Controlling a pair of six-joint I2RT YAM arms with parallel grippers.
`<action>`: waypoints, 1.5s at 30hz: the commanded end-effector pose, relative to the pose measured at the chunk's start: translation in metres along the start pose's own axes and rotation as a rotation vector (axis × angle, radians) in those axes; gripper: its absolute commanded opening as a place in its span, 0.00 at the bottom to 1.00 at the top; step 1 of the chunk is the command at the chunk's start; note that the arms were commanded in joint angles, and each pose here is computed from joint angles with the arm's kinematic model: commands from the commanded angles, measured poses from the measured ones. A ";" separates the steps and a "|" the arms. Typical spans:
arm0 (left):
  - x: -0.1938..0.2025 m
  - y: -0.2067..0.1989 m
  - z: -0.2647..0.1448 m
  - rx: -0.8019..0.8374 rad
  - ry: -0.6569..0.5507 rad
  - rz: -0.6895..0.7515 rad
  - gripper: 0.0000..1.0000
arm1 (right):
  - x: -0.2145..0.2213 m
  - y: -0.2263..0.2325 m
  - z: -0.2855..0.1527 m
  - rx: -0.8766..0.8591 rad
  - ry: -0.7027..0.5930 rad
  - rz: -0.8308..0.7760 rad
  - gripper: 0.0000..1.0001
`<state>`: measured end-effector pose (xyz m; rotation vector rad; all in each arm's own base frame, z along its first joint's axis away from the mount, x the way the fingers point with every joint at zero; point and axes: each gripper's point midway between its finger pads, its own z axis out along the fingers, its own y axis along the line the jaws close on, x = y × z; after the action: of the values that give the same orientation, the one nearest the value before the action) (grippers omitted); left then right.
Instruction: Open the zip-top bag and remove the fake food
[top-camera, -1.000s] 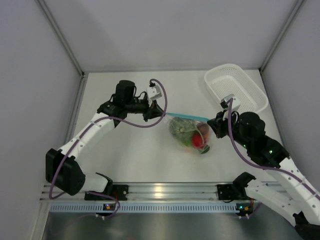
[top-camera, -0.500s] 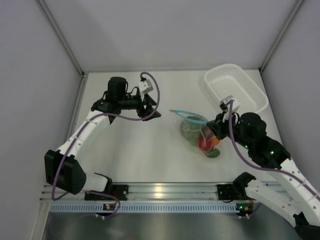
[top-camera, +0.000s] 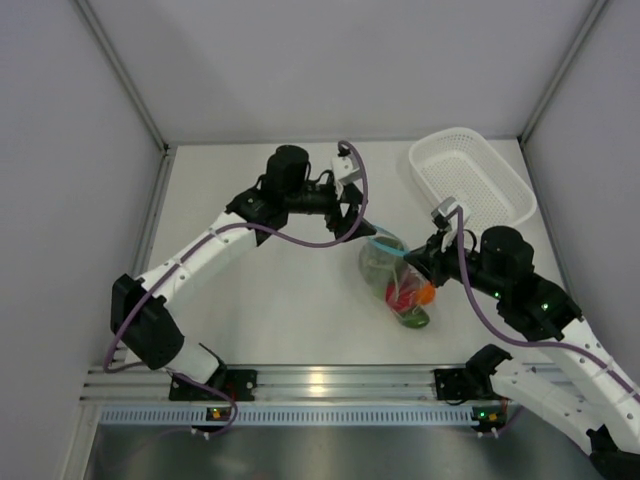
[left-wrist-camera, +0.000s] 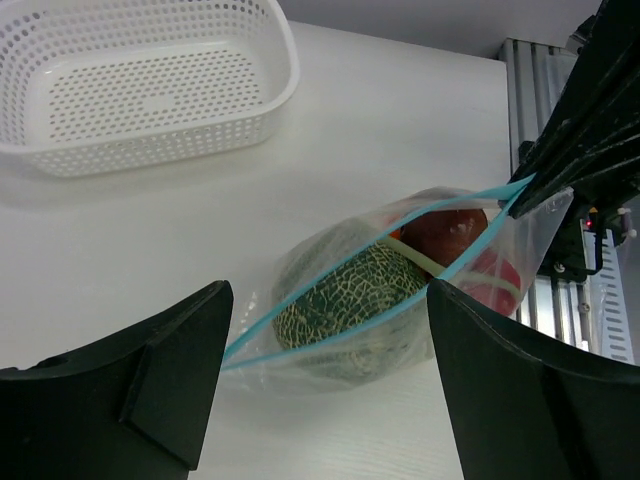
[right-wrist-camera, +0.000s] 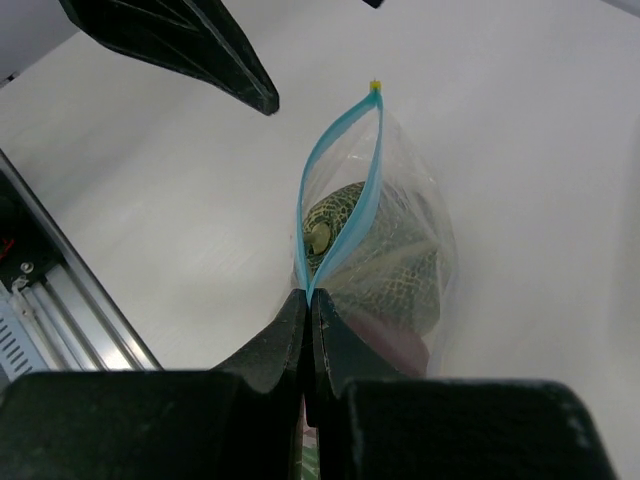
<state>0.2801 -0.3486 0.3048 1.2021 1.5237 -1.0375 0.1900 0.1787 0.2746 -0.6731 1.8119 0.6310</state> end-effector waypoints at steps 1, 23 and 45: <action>-0.032 0.010 0.009 -0.031 -0.090 0.101 0.84 | -0.026 0.012 -0.007 -0.068 -0.091 -0.050 0.00; 0.031 -0.017 0.046 0.281 -0.004 -0.027 0.68 | -0.035 0.022 -0.010 -0.109 -0.133 -0.058 0.00; -0.006 0.075 -0.028 -0.564 -0.022 -0.100 0.00 | -0.049 -0.040 0.022 0.238 -0.080 0.102 0.40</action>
<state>0.3309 -0.3397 0.2671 0.9179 1.7724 -0.7689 0.2280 0.1743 0.2757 -0.5125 1.8778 0.5121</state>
